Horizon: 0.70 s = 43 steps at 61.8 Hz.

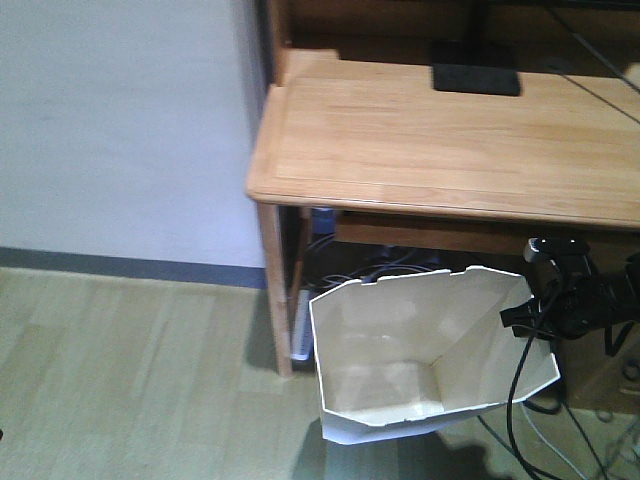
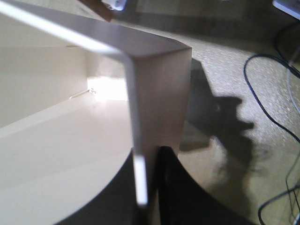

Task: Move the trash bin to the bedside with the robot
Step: 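Turn the base away from the desk carrying the bin in the right gripper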

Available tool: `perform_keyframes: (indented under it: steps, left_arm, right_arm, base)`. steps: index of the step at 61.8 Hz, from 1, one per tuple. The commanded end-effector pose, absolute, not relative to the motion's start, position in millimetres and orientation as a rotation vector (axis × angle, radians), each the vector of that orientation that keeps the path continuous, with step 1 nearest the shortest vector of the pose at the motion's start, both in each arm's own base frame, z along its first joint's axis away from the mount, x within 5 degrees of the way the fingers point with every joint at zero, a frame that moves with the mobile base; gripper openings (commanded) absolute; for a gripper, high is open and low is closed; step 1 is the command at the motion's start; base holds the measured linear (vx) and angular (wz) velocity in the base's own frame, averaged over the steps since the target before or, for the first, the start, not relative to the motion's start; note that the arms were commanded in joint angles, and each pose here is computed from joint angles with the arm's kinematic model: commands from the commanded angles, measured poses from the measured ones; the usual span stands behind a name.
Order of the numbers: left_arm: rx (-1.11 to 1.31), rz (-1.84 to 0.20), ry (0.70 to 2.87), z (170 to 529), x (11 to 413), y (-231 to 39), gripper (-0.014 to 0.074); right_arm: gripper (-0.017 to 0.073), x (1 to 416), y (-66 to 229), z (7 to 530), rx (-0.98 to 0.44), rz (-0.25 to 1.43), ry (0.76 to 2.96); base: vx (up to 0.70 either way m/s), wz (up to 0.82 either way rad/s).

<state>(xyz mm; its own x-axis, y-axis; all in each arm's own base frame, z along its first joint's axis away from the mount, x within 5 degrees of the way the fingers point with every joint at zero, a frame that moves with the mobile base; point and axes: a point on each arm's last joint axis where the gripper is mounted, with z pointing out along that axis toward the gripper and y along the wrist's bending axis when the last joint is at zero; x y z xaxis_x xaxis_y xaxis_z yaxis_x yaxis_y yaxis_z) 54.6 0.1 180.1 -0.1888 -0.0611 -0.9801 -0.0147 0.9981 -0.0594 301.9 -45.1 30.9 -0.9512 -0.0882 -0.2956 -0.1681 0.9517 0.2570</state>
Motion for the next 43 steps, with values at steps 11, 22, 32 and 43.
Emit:
perform_keyframes:
  steps: [11,22,32,43]
  left_arm:
    - [-0.063,-0.054,1.705,177.5,55.8,-0.1,-0.0006]
    - [-0.063,-0.054,1.705,177.5,55.8,-0.1,-0.0006]
    - [-0.063,-0.054,1.705,177.5,55.8,-0.1,-0.0006]
    - [-0.063,-0.054,1.705,177.5,55.8,-0.1,-0.0006]
  right_arm:
    - [-0.0006,309.4,-33.0,58.6,-0.144,0.624,2.719]
    - [-0.0006,309.4,-33.0,58.6,-0.144,0.624,2.719]
    - [-0.0006,309.4,-33.0,58.6,-0.144,0.624,2.719]
    - [-0.0006,309.4,-33.0,58.6,-0.144,0.624,2.719]
  base:
    - [-0.04,0.61]
    - [-0.04,0.73]
    - [-0.03,0.72]
    - [0.00,0.68]
